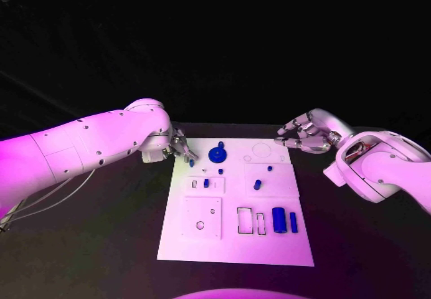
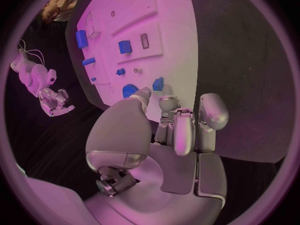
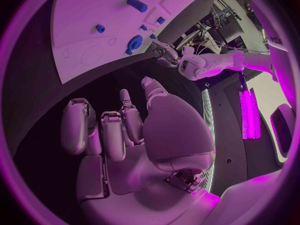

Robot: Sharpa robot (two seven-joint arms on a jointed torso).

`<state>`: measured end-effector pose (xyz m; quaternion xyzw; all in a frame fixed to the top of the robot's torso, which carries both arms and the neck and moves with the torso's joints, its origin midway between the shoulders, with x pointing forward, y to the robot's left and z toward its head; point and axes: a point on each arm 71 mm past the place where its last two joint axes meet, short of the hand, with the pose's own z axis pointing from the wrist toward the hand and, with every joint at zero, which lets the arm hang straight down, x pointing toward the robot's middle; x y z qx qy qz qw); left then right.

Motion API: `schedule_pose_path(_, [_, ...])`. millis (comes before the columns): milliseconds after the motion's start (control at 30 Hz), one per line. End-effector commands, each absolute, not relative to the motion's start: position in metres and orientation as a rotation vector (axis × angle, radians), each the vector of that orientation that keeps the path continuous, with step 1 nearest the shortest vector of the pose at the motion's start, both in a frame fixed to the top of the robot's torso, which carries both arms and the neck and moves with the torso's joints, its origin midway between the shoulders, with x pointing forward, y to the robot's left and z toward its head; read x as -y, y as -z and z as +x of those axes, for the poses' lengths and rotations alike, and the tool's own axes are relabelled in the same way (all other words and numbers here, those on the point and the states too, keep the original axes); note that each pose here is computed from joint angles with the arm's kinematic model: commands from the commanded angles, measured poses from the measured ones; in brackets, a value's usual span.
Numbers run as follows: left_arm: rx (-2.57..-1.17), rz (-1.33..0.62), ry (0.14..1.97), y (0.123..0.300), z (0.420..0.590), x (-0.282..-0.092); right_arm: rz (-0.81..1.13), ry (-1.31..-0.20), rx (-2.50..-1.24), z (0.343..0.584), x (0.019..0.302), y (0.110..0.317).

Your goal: Assemble the parts on the task board

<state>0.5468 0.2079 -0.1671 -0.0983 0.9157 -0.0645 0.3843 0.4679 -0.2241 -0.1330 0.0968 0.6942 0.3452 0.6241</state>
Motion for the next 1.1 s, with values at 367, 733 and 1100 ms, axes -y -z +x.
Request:
schedule_pose_path(367, [-2.354, -0.230, 0.173, 0.1681, 0.5457, -0.2046, 0.212, -0.798, -1.598, 0.4676, 0.2227, 0.1332])
schedule_pose_path(733, [-2.372, -0.228, 0.177, 0.1691, 0.5451, -0.2045, 0.210, -0.800, -1.597, 0.4678, 0.2221, 0.1333])
schedule_pose_path(1100, [-2.379, -0.226, 0.169, 0.1701, 0.5451, -0.2048, 0.210, -0.800, -1.596, 0.4677, 0.2221, 0.1332])
